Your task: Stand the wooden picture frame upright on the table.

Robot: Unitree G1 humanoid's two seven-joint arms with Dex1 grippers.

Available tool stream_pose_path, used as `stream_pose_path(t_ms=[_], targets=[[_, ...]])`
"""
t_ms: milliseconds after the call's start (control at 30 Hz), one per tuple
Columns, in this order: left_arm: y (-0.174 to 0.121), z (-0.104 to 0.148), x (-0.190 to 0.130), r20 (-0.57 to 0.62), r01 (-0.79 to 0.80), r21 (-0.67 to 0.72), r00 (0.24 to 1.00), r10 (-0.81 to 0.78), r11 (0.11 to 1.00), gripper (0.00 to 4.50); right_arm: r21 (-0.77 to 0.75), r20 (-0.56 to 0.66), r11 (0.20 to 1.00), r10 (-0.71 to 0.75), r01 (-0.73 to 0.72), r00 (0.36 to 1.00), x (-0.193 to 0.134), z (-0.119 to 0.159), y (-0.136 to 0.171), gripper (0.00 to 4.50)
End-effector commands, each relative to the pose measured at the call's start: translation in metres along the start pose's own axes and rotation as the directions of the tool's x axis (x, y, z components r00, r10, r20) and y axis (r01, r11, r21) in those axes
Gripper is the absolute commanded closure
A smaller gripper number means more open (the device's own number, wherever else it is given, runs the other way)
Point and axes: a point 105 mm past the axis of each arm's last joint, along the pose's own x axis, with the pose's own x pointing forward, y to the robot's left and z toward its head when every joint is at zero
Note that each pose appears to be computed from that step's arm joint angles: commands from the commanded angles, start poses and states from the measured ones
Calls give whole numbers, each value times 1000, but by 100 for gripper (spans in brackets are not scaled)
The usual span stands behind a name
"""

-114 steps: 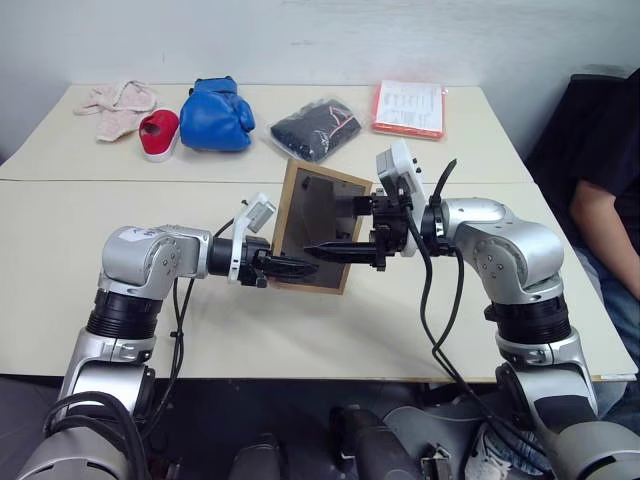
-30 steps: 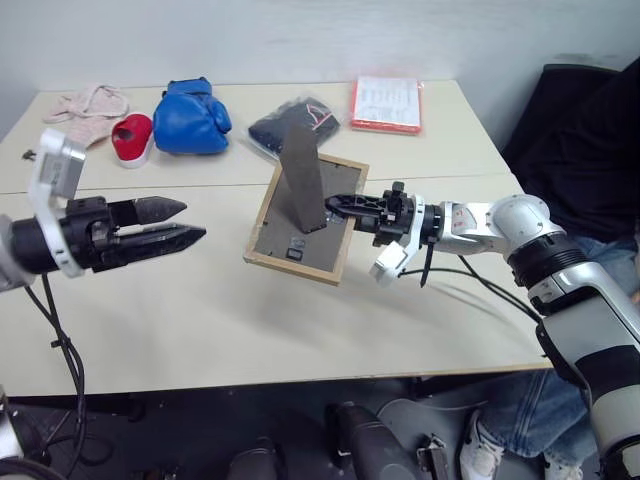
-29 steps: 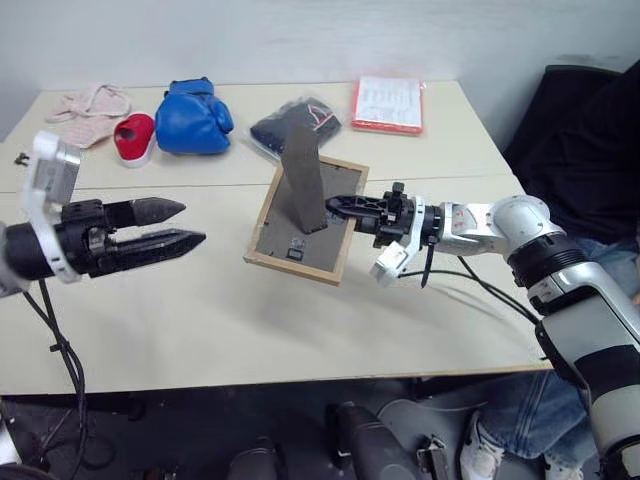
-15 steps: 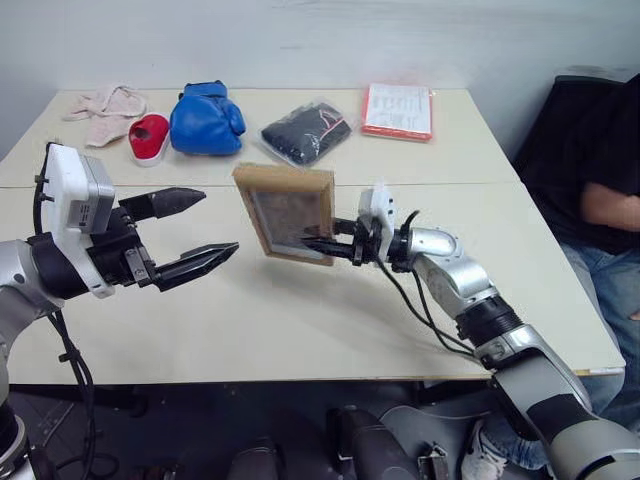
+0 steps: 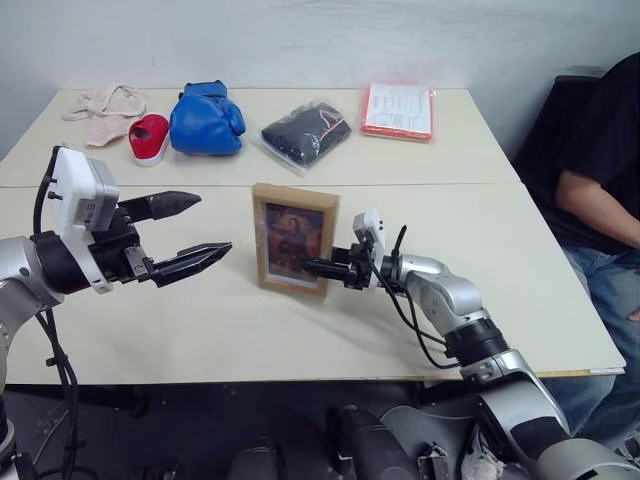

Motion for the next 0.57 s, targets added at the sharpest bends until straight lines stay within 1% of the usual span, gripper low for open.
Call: stream_pose_path(t_ms=[33, 133, 200, 233, 267, 300, 400, 467, 567], targets=[[-1, 7, 0, 18, 27, 24, 999, -28, 999, 0, -122, -21, 992, 35, -38, 999, -18, 19, 12, 110], [0, 7, 1, 25, 41, 23, 999, -42, 999, 0, -188, -96, 981, 30, -48, 995, -45, 29, 20, 4], [0, 6, 2, 28, 53, 23, 998, -53, 998, 0, -227, -175, 971, 33, -72, 984, -74, 41, 27, 1], [1, 7, 2, 28, 57, 24, 998, -57, 998, 0, -234, -215, 968, 42, -93, 976, -93, 53, 33, 1], [1, 7, 2, 29, 60, 25, 998, -61, 998, 0, -234, -240, 966, 51, -109, 969, -105, 61, 38, 1], [0, 7, 2, 30, 73, 21, 997, -74, 997, 0, -224, -258, 967, 57, -117, 964, -119, 74, 42, 1], [-3, 9, 2, 34, 103, 13, 994, -104, 995, 0, -197, -273, 973, 60, -117, 960, -147, 98, 51, 1], [-3, 11, 2, 36, 116, 10, 993, -116, 993, 0, -183, -277, 975, 69, -123, 958, -156, 105, 57, 1], [-5, 12, 4, 34, 145, 41, 989, -146, 989, 0, -211, -260, 972, 42, -99, 965, -152, 105, 56, 1]])
